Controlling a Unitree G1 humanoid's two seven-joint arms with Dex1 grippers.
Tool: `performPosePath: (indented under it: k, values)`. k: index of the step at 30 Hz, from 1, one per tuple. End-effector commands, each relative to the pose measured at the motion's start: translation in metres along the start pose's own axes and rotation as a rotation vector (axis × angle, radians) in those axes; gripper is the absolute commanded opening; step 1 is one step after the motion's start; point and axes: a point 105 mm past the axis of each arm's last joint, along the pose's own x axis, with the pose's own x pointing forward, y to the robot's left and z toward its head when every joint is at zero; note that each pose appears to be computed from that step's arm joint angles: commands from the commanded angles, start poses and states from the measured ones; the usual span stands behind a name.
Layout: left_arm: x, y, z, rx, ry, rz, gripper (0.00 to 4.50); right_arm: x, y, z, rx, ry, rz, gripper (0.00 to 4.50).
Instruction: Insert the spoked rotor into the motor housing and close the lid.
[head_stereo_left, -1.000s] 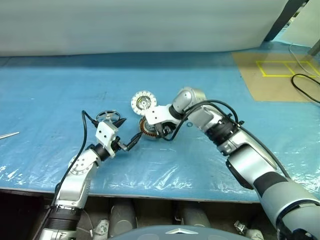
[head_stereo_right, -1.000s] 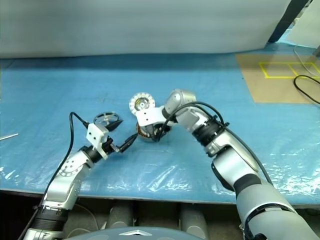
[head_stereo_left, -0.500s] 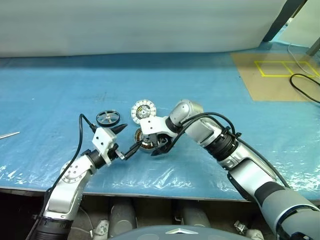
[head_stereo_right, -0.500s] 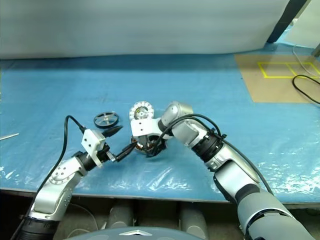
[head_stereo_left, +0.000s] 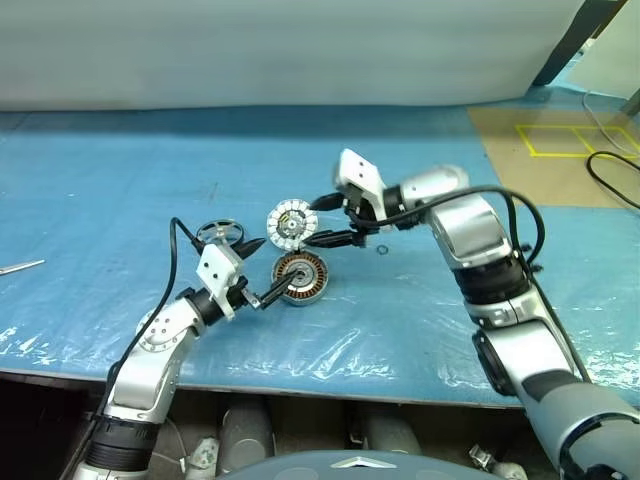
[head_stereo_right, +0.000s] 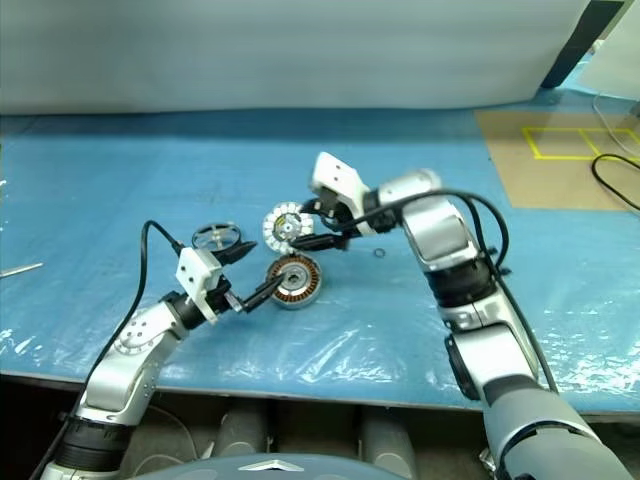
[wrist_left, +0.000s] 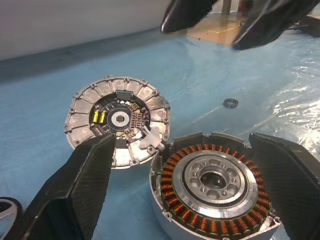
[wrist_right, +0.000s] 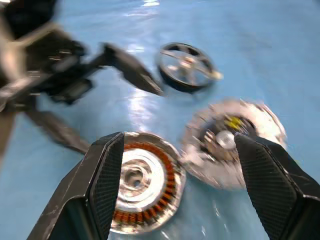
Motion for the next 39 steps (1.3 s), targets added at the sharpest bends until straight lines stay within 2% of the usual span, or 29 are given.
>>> performPosePath:
  k: [1,10,24,27,33,35,39]
  values:
    - [0.007,-0.003,0.01,0.013,-0.043,-0.029,4.5,-0.025,-0.026,-0.027,0.1,-0.046,-0.255,3.67]
    - [0.013,-0.003,0.007,0.006,-0.045,-0.055,4.5,-0.056,-0.034,-0.089,0.208,-0.01,-0.455,3.67]
    - [0.005,-0.002,0.001,0.004,-0.013,-0.063,4.5,-0.034,-0.022,-0.13,0.269,0.074,-0.441,3.67]
    - [0.004,-0.001,0.001,0.007,-0.011,-0.056,4.5,-0.034,-0.021,-0.139,0.272,0.109,-0.437,3.11]
    - [-0.002,0.004,0.003,0.01,-0.012,-0.028,4.5,-0.037,-0.016,-0.149,0.199,0.172,-0.409,1.2]
    - [-0.007,0.002,0.001,-0.001,-0.002,-0.025,4.5,-0.03,-0.014,-0.13,0.178,0.1,-0.376,0.63]
    - [-0.025,0.006,-0.007,0.0,0.045,0.013,4.5,-0.013,-0.015,-0.064,0.125,-0.103,-0.308,0.63]
